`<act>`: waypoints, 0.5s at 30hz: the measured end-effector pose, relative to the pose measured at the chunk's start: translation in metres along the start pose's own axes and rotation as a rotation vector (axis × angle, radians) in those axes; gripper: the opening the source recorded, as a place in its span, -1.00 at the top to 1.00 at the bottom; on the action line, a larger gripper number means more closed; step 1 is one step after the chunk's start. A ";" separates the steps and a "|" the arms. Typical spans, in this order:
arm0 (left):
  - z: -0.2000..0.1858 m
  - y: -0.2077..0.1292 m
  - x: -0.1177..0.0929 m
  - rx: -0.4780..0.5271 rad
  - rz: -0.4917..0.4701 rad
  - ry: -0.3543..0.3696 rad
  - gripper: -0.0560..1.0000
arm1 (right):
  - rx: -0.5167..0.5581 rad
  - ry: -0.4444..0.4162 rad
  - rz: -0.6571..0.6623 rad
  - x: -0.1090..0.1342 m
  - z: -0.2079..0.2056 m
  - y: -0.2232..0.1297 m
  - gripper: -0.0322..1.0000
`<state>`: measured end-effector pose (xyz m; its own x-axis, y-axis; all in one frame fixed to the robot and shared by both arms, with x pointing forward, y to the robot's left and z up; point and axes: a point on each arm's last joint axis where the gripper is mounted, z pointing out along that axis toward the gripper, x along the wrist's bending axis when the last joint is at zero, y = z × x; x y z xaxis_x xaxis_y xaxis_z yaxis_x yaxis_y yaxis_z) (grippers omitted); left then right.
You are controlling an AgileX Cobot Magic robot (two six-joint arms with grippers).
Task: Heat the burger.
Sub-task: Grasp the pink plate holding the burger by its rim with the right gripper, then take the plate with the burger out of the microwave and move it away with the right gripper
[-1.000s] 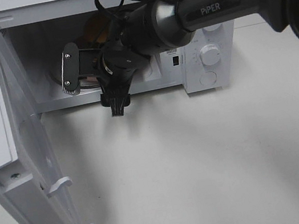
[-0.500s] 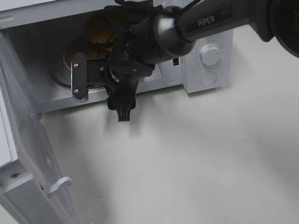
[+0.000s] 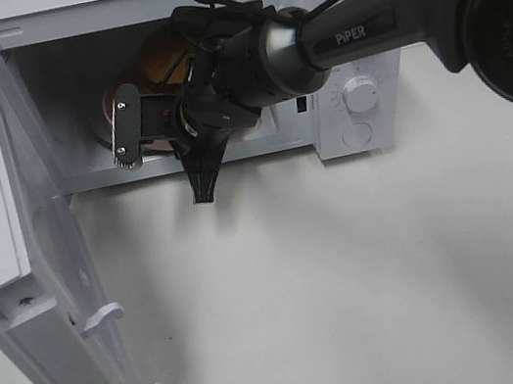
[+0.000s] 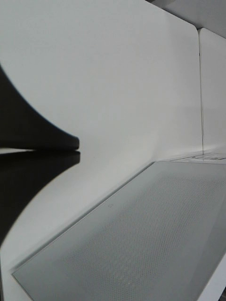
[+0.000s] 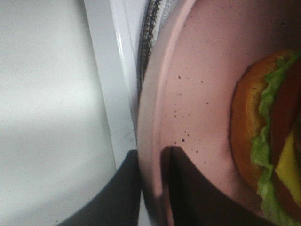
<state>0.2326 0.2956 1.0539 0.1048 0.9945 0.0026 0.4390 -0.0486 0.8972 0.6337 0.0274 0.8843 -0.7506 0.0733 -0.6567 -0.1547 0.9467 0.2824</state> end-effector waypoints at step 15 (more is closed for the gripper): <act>0.000 0.000 0.000 0.000 0.000 0.000 0.89 | 0.008 -0.005 -0.011 -0.005 -0.010 0.001 0.71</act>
<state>0.2326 0.2956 1.0539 0.1048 0.9945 0.0026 0.4390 -0.0486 0.8972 0.6312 0.0253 0.8952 -0.7456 0.0640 -0.6633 -0.1580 0.9500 0.2692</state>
